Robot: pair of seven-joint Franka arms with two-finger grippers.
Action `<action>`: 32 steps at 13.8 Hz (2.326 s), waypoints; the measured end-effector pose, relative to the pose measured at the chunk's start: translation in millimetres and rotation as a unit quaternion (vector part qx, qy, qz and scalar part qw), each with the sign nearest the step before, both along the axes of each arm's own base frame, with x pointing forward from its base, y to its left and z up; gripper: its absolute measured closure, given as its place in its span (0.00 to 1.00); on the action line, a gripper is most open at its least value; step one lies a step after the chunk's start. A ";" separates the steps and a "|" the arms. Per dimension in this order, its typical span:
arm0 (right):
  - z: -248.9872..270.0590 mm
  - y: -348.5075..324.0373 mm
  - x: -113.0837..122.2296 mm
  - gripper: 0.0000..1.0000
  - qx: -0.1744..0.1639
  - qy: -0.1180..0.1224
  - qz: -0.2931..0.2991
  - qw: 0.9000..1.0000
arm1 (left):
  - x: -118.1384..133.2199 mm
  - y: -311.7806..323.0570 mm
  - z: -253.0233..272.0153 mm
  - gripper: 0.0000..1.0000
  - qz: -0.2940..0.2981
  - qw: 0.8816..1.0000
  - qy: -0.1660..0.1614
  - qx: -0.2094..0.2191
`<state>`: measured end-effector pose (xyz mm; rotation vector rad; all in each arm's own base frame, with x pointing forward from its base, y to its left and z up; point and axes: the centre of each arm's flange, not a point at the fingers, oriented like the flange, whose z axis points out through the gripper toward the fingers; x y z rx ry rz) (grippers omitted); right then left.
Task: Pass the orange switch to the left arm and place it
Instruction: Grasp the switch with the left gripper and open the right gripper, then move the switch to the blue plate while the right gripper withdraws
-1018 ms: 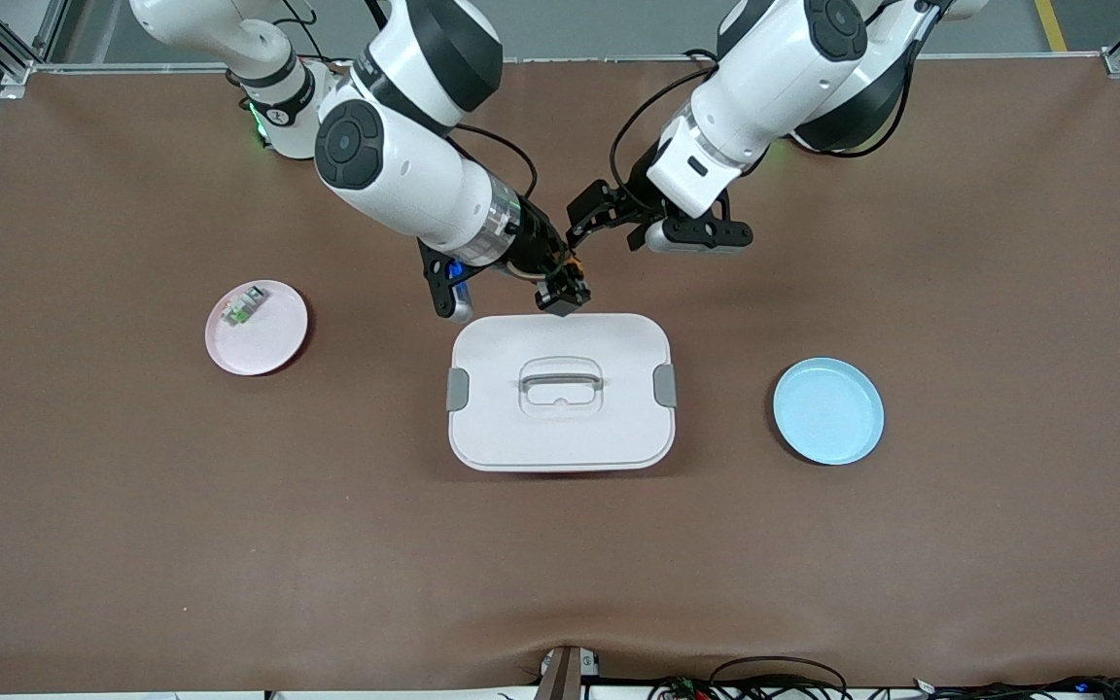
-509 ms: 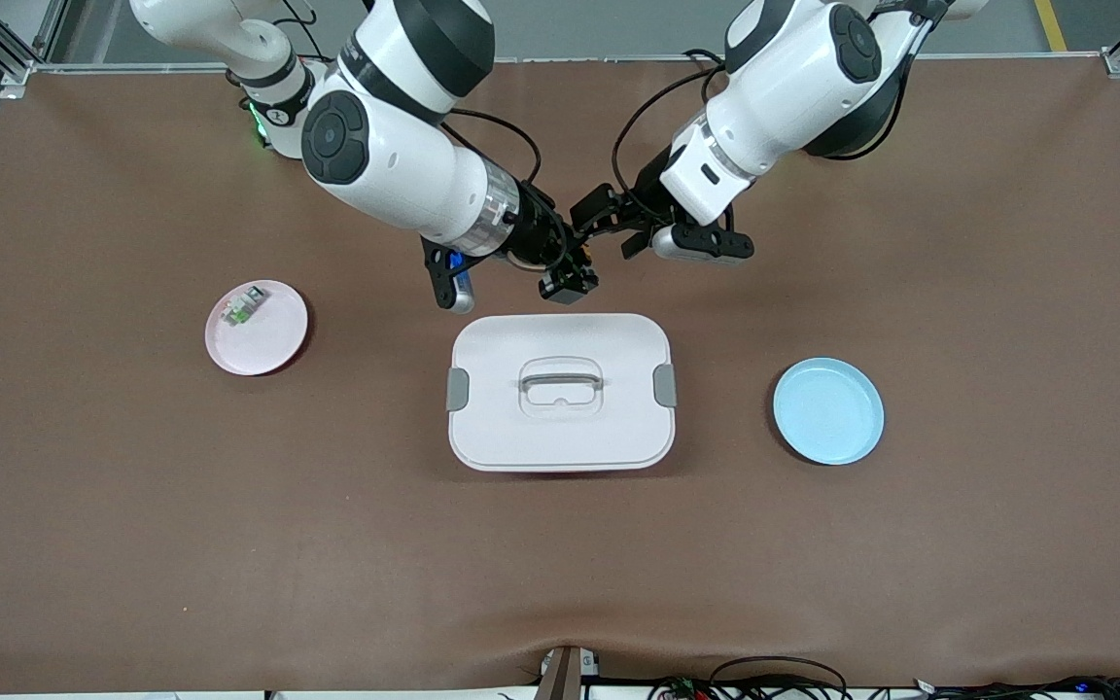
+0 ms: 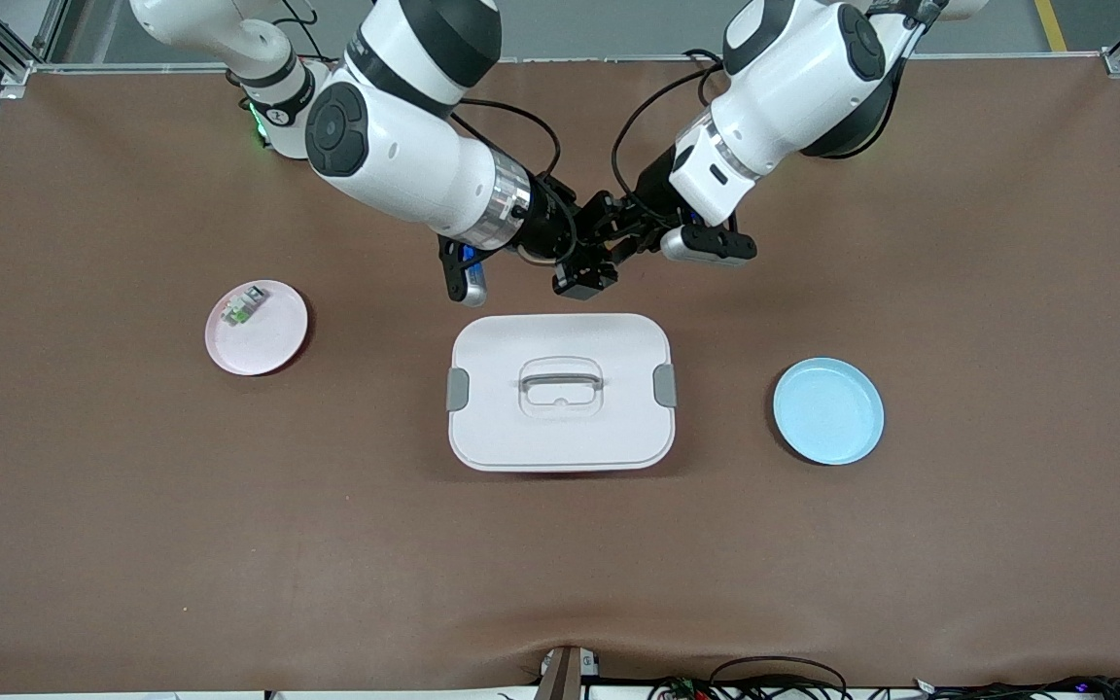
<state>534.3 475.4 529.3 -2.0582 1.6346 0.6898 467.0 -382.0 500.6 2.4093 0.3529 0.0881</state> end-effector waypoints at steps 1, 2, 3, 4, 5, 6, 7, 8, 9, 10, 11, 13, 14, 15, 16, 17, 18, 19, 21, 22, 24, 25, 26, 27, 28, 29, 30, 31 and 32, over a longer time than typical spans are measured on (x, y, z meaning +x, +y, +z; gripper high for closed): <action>0.1 1.8 1.7 0.28 0.003 0.000 -0.001 1.000 | 0.9 1.0 -0.1 0.35 0.002 1.000 -0.001 0.000; -0.2 3.0 2.8 0.28 0.004 0.000 -0.001 1.000 | 1.8 2.3 -0.5 0.35 0.003 1.000 -0.001 0.000; -2.0 4.3 3.6 0.28 0.004 0.001 -0.001 1.000 | 2.3 2.7 -0.3 0.41 0.004 1.000 -0.001 0.000; -5.5 6.4 3.1 0.28 0.003 0.003 0.000 1.000 | 2.3 2.2 0.9 0.52 0.004 1.000 -0.003 -0.002; -7.3 7.8 3.1 0.28 0.004 0.004 0.000 1.000 | 2.5 2.6 1.0 0.64 0.000 1.000 -0.007 -0.001; -7.1 8.1 3.6 0.28 0.005 0.003 -0.001 1.000 | 3.5 3.8 1.1 0.64 -0.003 1.000 -0.010 -0.002; -7.3 8.8 4.1 0.28 0.006 0.001 -0.002 1.000 | 4.4 4.9 1.0 0.64 -0.006 1.000 -0.013 -0.001; -7.9 9.8 4.6 0.28 0.007 0.000 -0.003 1.000 | 5.5 6.3 0.7 0.64 -0.007 1.000 -0.015 0.000; -8.5 11.3 5.6 0.28 0.010 -0.001 -0.006 1.000 | 7.5 8.6 0.2 0.64 -0.011 1.000 -0.018 0.001; -9.4 13.7 6.7 0.28 0.013 -0.004 -0.009 1.000 | 9.8 11.8 -0.4 0.64 -0.016 1.000 -0.023 0.003; -11.1 16.7 7.3 0.27 0.016 -0.006 -0.012 1.000 | 12.5 15.8 -1.1 0.64 -0.024 0.999 -0.027 0.006; -15.2 17.6 9.4 0.13 0.014 0.004 -0.026 1.000 | 21.9 32.9 -4.8 0.64 -0.063 0.997 -0.042 0.024; -15.9 16.8 10.5 0.04 0.013 0.005 -0.027 1.000 | 29.5 46.8 -6.9 0.64 -0.079 0.995 -0.048 0.038; -16.1 15.9 11.1 0.00 0.012 0.005 -0.027 1.000 | 38.6 63.0 -7.9 0.64 -0.090 0.993 -0.052 0.057; -16.0 14.8 12.1 0.00 0.011 0.004 -0.028 1.000 | 47.0 78.5 -6.9 0.64 -0.098 0.991 -0.054 0.075; -15.9 12.8 13.8 0.00 0.011 0.001 -0.026 1.000 | 53.6 90.8 -4.5 0.64 -0.106 0.989 -0.055 0.091; -16.2 9.7 16.2 0.00 0.010 -0.005 -0.019 1.000 | 59.2 101.8 -0.9 0.64 -0.114 0.986 -0.056 0.109; -16.4 4.7 20.1 0.00 0.008 -0.017 -0.008 1.000 | 64.0 112.4 2.9 0.64 -0.124 0.983 -0.056 0.127; -18.8 -12.5 30.4 0.00 0.001 -0.035 0.030 0.999 | 72.1 135.6 6.2 0.64 -0.151 0.973 -0.057 0.165; -20.3 -23.3 36.2 0.00 -0.002 -0.042 0.051 0.998 | 75.8 148.6 4.0 0.64 -0.166 0.967 -0.059 0.184; -21.6 -43.6 47.4 0.00 -0.007 -0.060 0.090 0.994 | 82.7 174.0 -3.7 0.64 -0.196 0.953 -0.060 0.223; -22.9 -53.2 52.0 0.00 -0.011 -0.068 0.108 0.992 | 85.2 184.1 -7.8 0.64 -0.214 0.943 -0.062 0.246; -25.5 -63.0 55.2 0.00 -0.019 -0.070 0.129 0.989 | 86.6 192.0 -12.3 0.64 -0.236 0.932 -0.063 0.268; -28.4 -73.1 58.1 0.00 -0.026 -0.070 0.149 0.986 | 87.3 198.3 -16.6 0.64 -0.259 0.921 -0.062 0.284; -29.6 -84.3 62.2 0.00 -0.031 -0.074 0.167 0.983 | 88.4 205.8 -21.0 0.64 -0.280 0.911 -0.063 0.295; -28.0 -95.8 66.0 0.00 -0.032 -0.081 0.187 0.978 | 89.9 216.0 -26.4 0.64 -0.301 0.902 -0.064 0.302; -25.7 -107.9 67.3 0.00 -0.034 -0.084 0.211 0.973 | 91.8 228.7 -32.6 0.64 -0.318 0.895 -0.064 0.306; -24.0 -120.3 66.5 0.00 -0.041 -0.083 0.239 0.967 | 94.1 243.5 -39.4 0.64 -0.332 0.890 -0.064 0.307; -22.7 -134.5 66.3 0.00 -0.050 -0.081 0.268 0.959 | 96.7 260.3 -46.6 0.64 -0.349 0.882 -0.065 0.310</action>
